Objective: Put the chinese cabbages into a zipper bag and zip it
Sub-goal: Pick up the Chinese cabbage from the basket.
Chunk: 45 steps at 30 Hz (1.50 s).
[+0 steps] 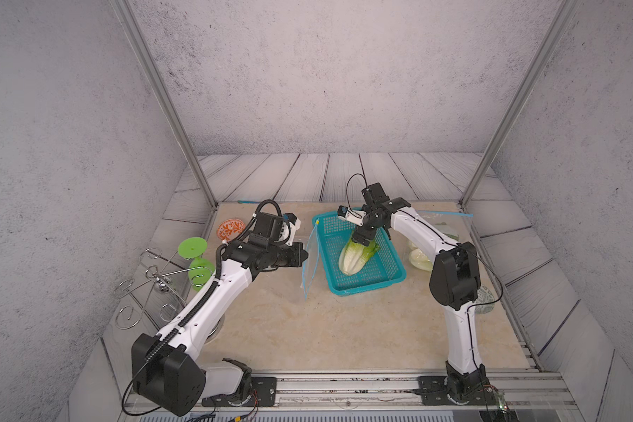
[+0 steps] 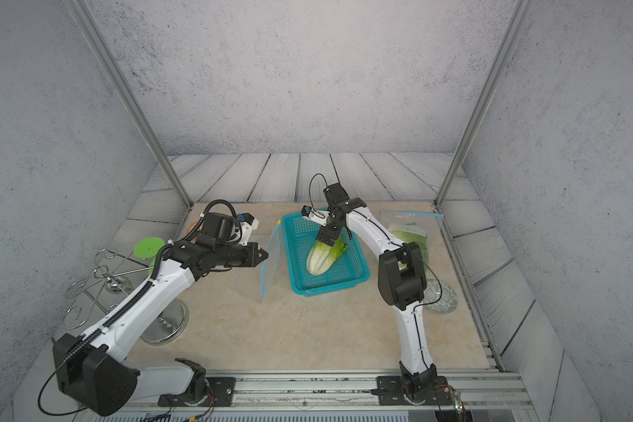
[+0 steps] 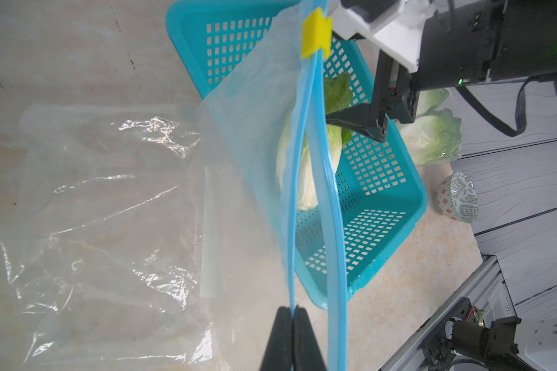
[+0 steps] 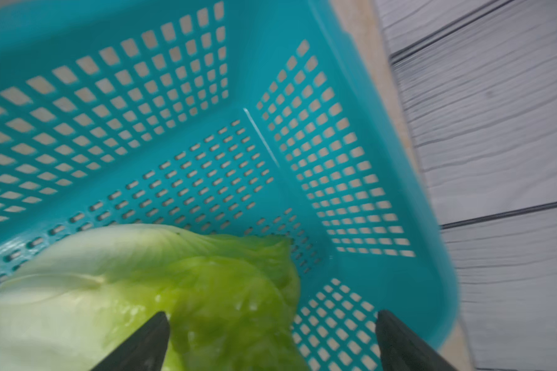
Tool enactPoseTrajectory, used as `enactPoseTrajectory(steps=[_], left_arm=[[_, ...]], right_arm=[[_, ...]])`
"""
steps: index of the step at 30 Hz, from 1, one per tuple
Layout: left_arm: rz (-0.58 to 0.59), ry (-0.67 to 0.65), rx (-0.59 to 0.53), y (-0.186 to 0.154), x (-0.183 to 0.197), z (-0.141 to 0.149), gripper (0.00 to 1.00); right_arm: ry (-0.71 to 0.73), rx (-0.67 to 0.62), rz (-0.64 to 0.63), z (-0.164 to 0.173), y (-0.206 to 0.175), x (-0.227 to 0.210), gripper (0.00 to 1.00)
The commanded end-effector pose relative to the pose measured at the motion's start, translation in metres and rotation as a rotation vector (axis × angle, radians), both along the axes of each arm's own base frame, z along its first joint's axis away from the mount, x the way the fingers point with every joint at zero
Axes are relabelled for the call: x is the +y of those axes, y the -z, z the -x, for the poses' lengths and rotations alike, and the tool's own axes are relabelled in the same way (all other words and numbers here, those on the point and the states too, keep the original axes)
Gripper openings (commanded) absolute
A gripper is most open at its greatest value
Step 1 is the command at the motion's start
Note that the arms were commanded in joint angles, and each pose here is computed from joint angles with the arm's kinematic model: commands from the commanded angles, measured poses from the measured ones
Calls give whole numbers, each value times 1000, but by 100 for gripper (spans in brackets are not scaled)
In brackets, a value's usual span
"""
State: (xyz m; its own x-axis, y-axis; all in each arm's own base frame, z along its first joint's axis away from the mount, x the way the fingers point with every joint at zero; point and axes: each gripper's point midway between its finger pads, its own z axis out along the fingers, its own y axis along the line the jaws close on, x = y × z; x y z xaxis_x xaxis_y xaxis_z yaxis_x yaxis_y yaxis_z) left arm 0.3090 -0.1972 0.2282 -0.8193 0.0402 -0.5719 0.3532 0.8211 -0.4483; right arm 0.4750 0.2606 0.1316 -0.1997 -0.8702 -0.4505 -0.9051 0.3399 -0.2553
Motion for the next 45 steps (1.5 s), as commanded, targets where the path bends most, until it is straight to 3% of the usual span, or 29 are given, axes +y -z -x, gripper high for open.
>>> enactPoseTrajectory(steps=[1,5,13,18,21,24,27,33,37,40,45], left_arm=[[18,-5,-17,-6,0,-1,0],[6,-17,-37,-12,4,-2,0],[-37,-42,-71,-28,18,-1,0],[-33,-40,-74,-29,18,1,0],[-39,-40,-80,-28,19,1,0],[-47,-48,-82,-29,21,2,0],[-47,-51,-85,-30,22,3,0],[-16,-35,-83,-31,16,2,0],[-11,-25,-76,-29,14,1,0],[-8,-21,-73,-29,13,0,0],[-14,-18,-72,-29,13,1,0]], right_arm=[[67,188,-72,28,19,-2,98],[228,303,-71,49,30,-19,91],[721,430,-51,80,45,-73,81],[1081,558,-169,110,48,-92,76],[1117,679,-306,138,48,-73,74],[984,705,-342,171,29,-48,78],[881,602,-244,183,7,-65,87],[618,184,117,155,-11,-121,96],[321,99,140,144,-16,-98,100],[133,75,119,143,-11,-79,99],[-12,274,73,164,11,-55,99]])
